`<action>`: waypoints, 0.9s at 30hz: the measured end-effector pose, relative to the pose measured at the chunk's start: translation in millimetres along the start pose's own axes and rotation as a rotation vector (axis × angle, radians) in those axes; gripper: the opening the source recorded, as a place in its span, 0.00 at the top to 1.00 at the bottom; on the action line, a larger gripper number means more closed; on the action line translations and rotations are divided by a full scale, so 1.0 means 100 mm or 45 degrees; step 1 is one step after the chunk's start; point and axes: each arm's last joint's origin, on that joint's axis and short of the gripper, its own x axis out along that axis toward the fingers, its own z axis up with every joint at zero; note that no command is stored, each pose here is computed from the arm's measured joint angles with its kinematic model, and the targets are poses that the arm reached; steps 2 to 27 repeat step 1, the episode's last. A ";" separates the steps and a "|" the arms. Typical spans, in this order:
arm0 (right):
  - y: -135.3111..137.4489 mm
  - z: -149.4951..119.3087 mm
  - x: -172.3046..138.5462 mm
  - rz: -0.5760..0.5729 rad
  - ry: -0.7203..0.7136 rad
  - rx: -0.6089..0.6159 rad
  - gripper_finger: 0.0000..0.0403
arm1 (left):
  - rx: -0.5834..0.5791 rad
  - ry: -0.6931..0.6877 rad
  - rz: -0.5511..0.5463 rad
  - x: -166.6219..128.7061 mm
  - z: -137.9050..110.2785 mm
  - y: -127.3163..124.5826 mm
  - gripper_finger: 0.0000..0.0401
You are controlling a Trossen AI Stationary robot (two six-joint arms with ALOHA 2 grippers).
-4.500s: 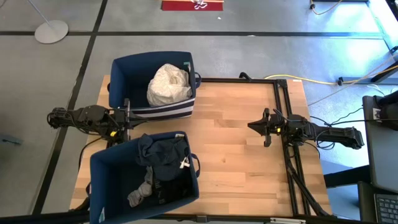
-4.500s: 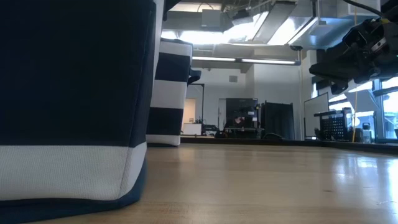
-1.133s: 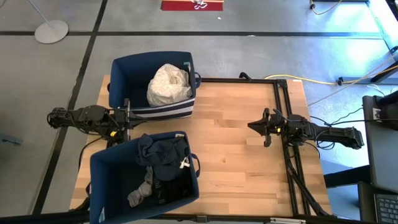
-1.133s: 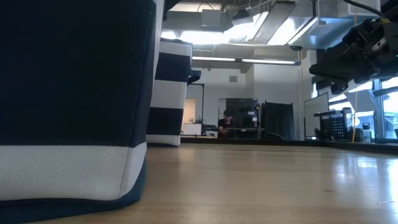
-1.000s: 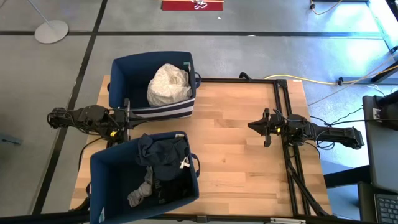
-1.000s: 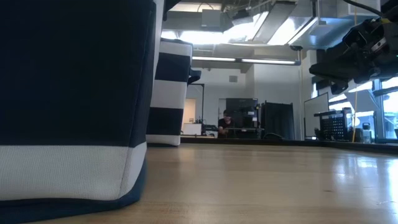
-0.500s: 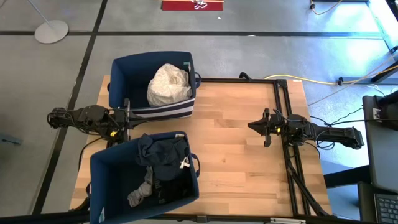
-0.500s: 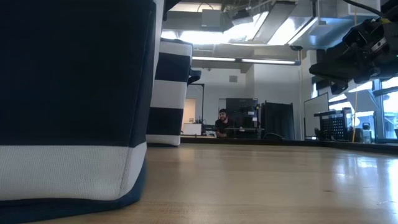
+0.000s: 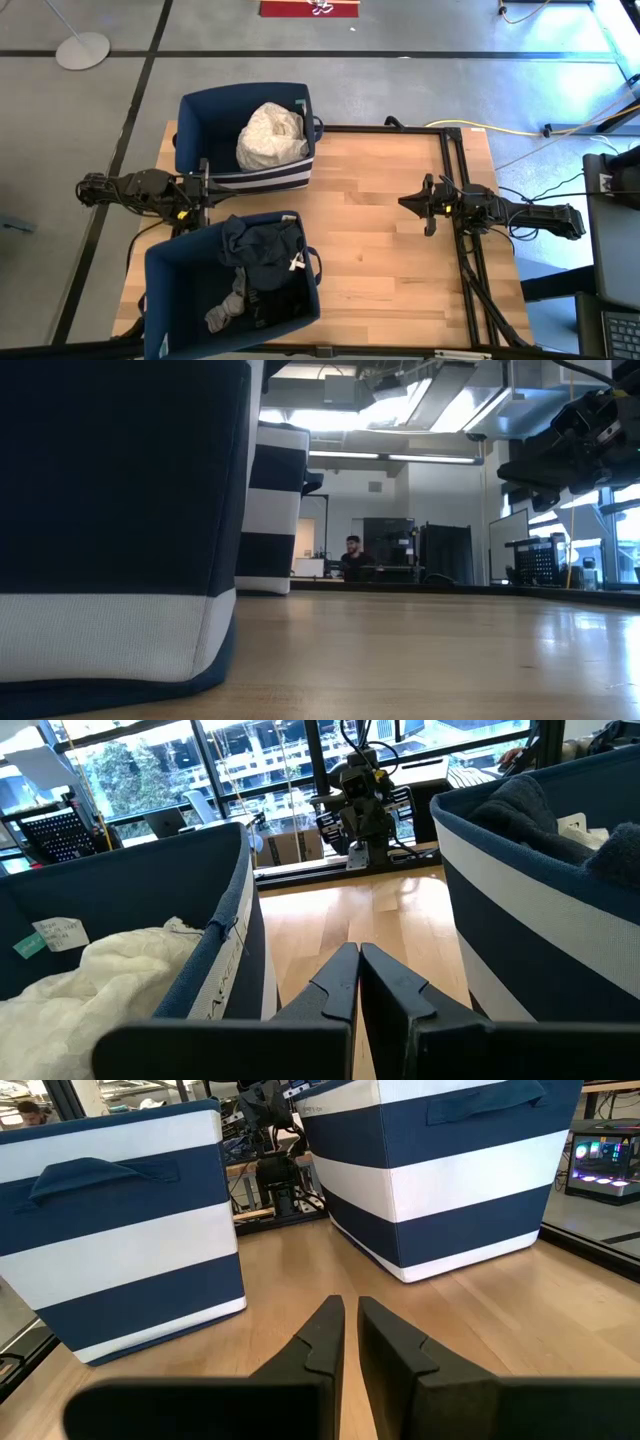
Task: Sort clothes
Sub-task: Return to Home Position
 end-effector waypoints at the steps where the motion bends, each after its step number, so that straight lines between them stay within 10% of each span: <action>1: 0.00 0.00 0.00 0.000 0.000 0.000 0.91 | 0.000 0.000 0.000 0.00 0.00 0.00 0.99; 27: 0.00 0.00 0.00 0.000 0.000 0.000 0.91 | 0.000 0.000 0.000 0.00 0.00 0.00 0.99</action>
